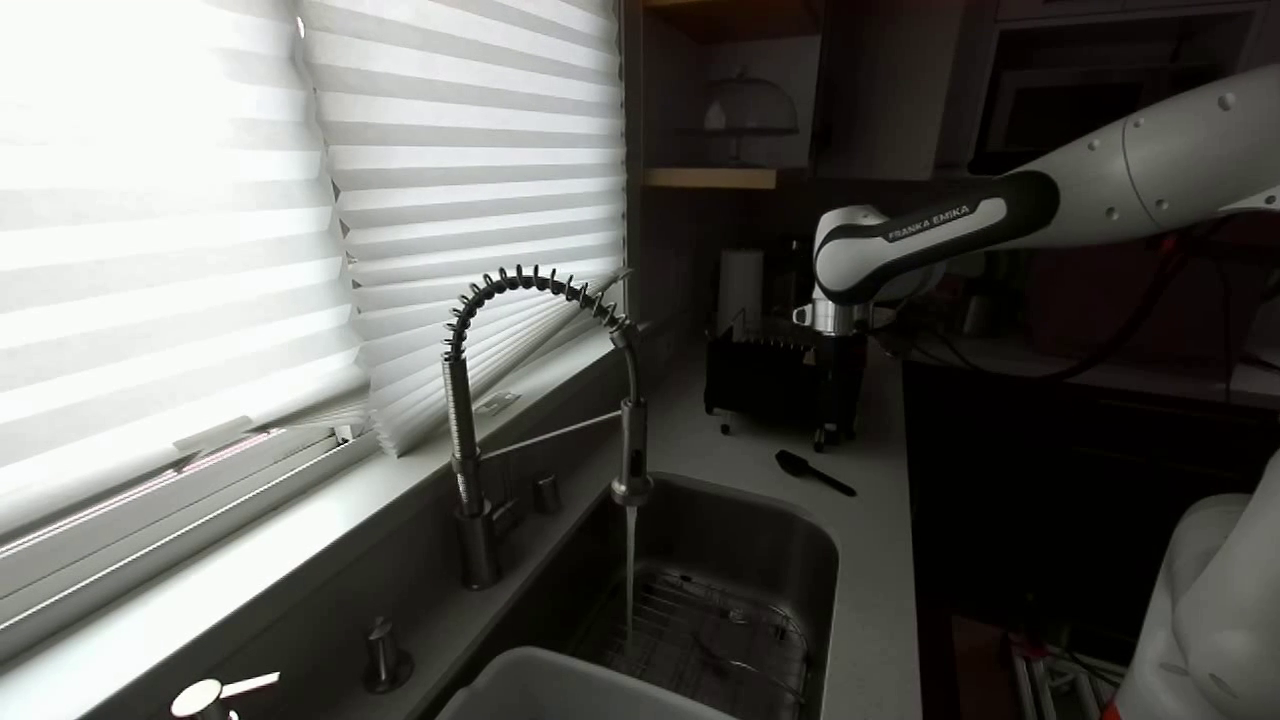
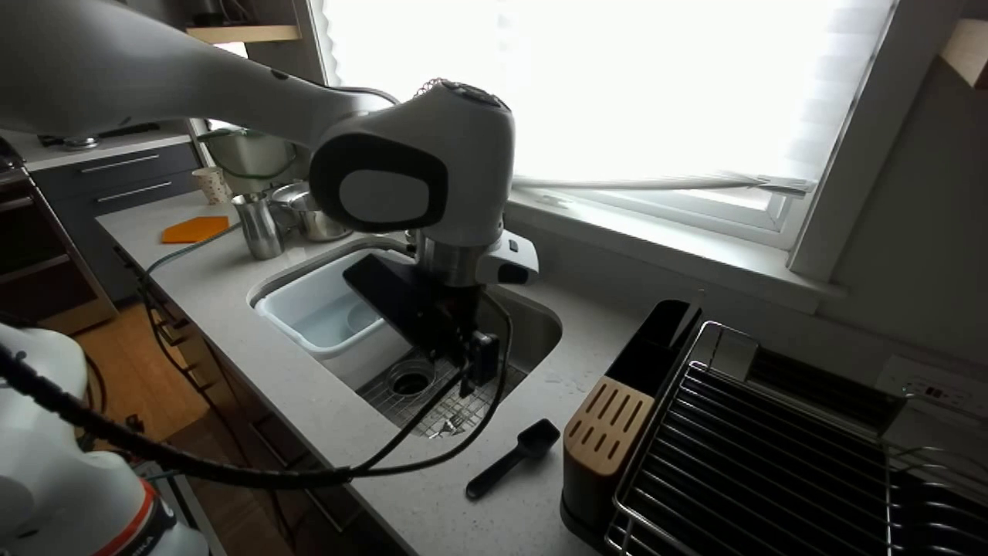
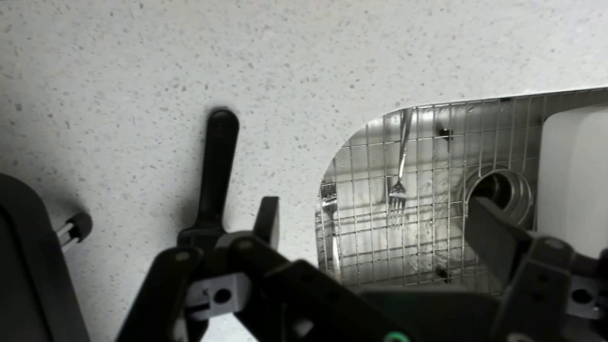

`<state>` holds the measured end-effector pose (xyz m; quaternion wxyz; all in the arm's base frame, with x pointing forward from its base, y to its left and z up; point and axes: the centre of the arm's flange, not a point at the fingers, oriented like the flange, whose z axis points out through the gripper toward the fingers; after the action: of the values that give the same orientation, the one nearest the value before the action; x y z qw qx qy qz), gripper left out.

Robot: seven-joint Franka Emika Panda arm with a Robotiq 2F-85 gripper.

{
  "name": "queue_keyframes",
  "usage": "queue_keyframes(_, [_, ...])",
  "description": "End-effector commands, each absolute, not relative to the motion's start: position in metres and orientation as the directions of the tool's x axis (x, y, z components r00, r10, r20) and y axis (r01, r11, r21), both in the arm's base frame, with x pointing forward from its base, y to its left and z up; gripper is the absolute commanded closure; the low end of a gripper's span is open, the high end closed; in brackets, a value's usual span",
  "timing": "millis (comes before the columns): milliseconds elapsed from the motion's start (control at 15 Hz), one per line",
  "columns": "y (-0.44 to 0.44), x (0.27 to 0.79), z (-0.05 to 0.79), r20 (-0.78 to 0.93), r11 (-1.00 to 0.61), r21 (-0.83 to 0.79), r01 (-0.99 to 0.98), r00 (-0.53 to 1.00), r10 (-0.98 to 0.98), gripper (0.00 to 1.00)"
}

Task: Open the tap using the tap faucet, pick up the scoop and use it to draw water and then put it on counter top on the right side of the sink

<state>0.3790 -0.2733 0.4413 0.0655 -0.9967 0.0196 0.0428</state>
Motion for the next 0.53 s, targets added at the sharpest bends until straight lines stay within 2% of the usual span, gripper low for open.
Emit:
queue_keyframes(0, [-0.280, 0.336, 0.422, -0.065, -0.994, -0.075, -0.079, 0.995, -0.074, 0.00])
queue_keyframes(467, [-0.289, 0.337, 0.418, -0.075, -0.991, -0.105, -0.088, 0.994, -0.081, 0.00])
